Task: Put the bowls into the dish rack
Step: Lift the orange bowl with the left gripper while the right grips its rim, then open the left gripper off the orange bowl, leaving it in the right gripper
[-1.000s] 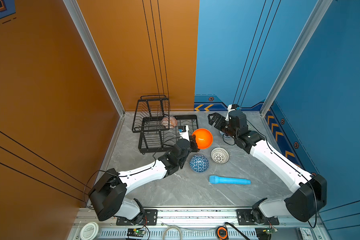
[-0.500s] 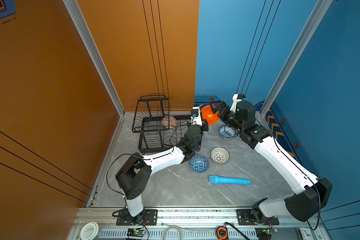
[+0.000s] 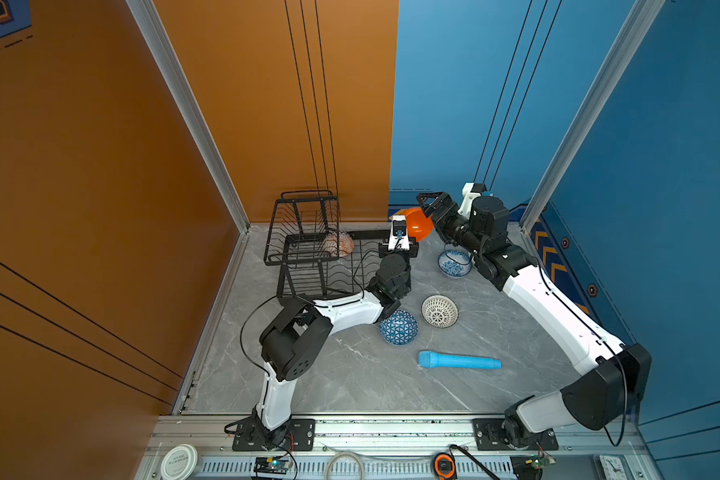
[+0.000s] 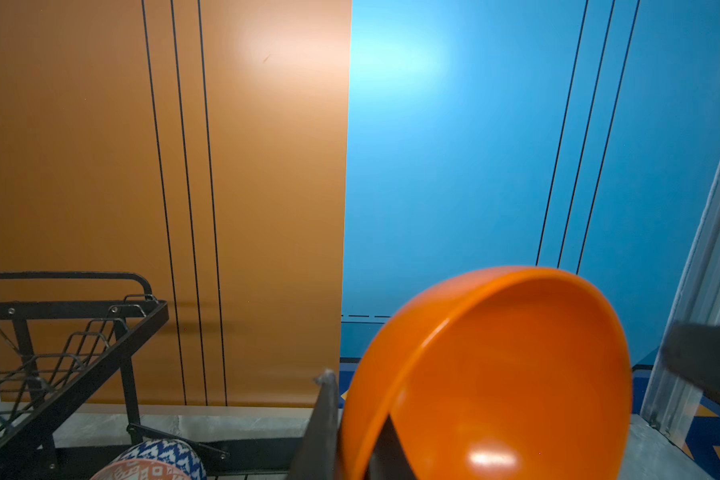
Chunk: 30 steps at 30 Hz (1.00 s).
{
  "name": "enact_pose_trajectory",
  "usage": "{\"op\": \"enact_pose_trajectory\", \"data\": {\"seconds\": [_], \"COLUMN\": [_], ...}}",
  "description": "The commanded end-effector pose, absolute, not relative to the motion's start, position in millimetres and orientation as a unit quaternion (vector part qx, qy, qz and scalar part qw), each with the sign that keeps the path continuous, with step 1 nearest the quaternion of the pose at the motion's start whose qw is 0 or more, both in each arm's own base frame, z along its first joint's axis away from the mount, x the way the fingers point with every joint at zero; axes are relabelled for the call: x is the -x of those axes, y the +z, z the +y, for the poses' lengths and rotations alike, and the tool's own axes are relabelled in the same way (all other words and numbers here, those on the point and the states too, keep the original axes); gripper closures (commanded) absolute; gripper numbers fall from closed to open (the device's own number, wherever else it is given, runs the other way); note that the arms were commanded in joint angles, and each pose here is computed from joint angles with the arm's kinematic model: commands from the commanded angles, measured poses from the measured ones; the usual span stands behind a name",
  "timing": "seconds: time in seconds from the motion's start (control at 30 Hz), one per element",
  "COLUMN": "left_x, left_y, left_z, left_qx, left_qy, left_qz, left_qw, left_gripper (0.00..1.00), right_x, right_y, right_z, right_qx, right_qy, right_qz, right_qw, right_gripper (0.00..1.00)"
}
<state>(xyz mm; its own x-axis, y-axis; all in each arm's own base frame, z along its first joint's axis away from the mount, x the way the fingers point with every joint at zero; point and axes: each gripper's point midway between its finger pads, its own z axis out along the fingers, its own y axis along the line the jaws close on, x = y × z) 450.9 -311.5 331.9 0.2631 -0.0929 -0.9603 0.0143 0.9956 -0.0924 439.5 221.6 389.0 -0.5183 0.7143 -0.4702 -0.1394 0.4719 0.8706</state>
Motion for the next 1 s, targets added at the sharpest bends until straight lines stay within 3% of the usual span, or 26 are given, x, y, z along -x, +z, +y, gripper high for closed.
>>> {"op": "enact_pose_trajectory", "data": {"seconds": [0.0,0.5,0.7,0.97], "left_x": [-439.3,-436.7,-435.1,-435.5], "left_y": [360.1,347.3,343.0,342.3], "left_z": [-299.3,-297.6,-298.5,-288.9], "left_qx": [0.065,0.041,0.035,0.044], "left_qy": [-0.04,-0.032,-0.034,-0.023], "left_qz": [0.551,0.546,0.548,0.552], "left_qw": [0.831,0.837,0.835,0.832], "left_gripper": [1.0,1.0,1.0,1.0], "right_x": [-450.4,-468.3,-475.0,-475.9], "right_y": [396.3,382.5,378.6,380.2], "right_z": [235.2,243.2,248.2,251.9], "right_qx": [-0.201,-0.218,-0.217,-0.213], "right_qy": [0.523,0.536,0.542,0.552], "right_qz": [0.71,0.701,0.7,0.696], "right_qw": [0.427,0.417,0.411,0.408], "right_gripper": [0.07,0.39,0.69,0.97]}}
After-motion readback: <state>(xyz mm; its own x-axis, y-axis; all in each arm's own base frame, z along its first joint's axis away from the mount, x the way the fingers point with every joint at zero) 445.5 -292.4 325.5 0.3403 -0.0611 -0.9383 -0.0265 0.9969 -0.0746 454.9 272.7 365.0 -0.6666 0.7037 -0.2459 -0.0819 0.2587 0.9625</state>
